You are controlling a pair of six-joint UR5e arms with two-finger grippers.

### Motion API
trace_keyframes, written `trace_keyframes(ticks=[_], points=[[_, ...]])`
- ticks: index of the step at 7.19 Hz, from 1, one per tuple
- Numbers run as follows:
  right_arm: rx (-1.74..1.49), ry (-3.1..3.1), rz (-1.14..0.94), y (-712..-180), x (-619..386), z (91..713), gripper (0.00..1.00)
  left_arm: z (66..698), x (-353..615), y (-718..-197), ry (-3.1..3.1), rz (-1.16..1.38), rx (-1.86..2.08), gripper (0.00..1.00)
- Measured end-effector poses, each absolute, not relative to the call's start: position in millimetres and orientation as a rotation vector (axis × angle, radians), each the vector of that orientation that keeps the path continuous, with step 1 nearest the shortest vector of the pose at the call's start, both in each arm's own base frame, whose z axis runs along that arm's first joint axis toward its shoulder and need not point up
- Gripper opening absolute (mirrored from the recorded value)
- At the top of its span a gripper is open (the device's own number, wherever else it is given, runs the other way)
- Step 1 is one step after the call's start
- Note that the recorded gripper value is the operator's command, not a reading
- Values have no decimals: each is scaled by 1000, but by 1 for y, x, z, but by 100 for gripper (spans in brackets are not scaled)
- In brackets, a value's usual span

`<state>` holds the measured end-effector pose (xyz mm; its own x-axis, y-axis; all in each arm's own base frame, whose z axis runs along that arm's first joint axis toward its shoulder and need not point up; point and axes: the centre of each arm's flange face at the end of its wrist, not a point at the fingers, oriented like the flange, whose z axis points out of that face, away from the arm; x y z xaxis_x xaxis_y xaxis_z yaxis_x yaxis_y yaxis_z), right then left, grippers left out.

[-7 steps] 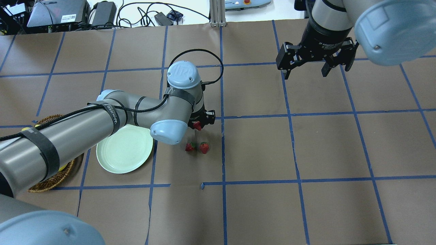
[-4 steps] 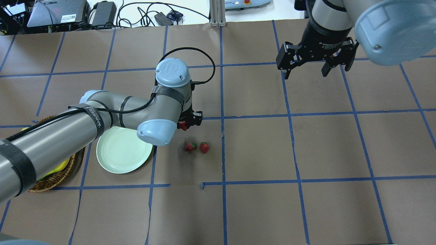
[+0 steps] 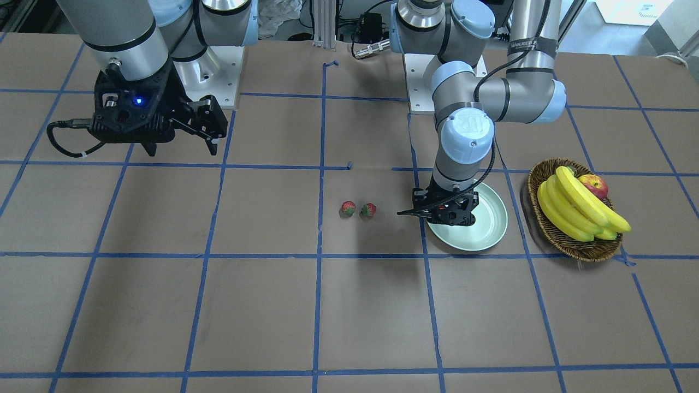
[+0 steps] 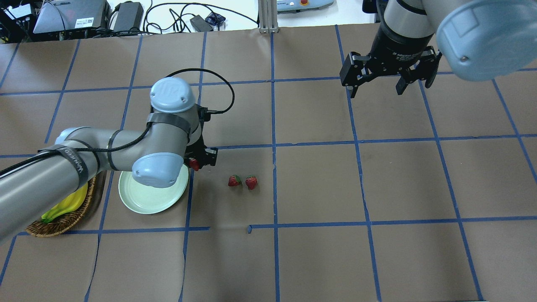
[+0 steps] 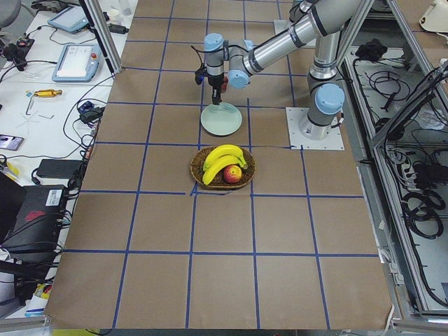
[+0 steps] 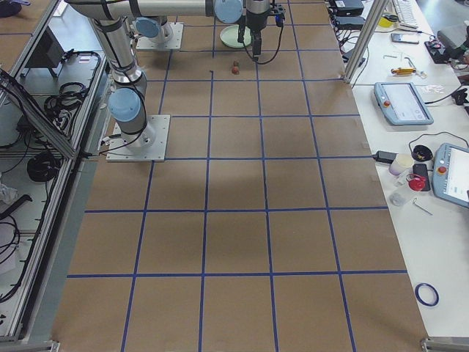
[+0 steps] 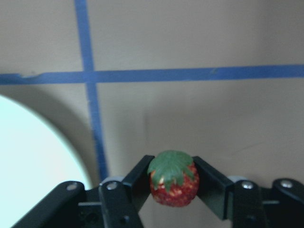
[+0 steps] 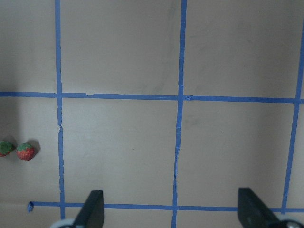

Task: Collect all strawberries into plate
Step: 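Carry the strawberry onto the green plate and open the left gripper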

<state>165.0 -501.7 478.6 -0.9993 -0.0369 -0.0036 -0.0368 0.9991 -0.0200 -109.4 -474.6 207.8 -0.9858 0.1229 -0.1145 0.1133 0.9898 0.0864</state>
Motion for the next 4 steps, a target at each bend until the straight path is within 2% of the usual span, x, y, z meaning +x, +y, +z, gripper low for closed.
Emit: trace_keyframes(ticks=[1,4], points=[[-57,3137,-32,-502,165,479,100,204,-89,-469,3021,149,160,98],[-55,3137,-23,-501,165,476,100,214,-84,-471,3031,107,124,100]])
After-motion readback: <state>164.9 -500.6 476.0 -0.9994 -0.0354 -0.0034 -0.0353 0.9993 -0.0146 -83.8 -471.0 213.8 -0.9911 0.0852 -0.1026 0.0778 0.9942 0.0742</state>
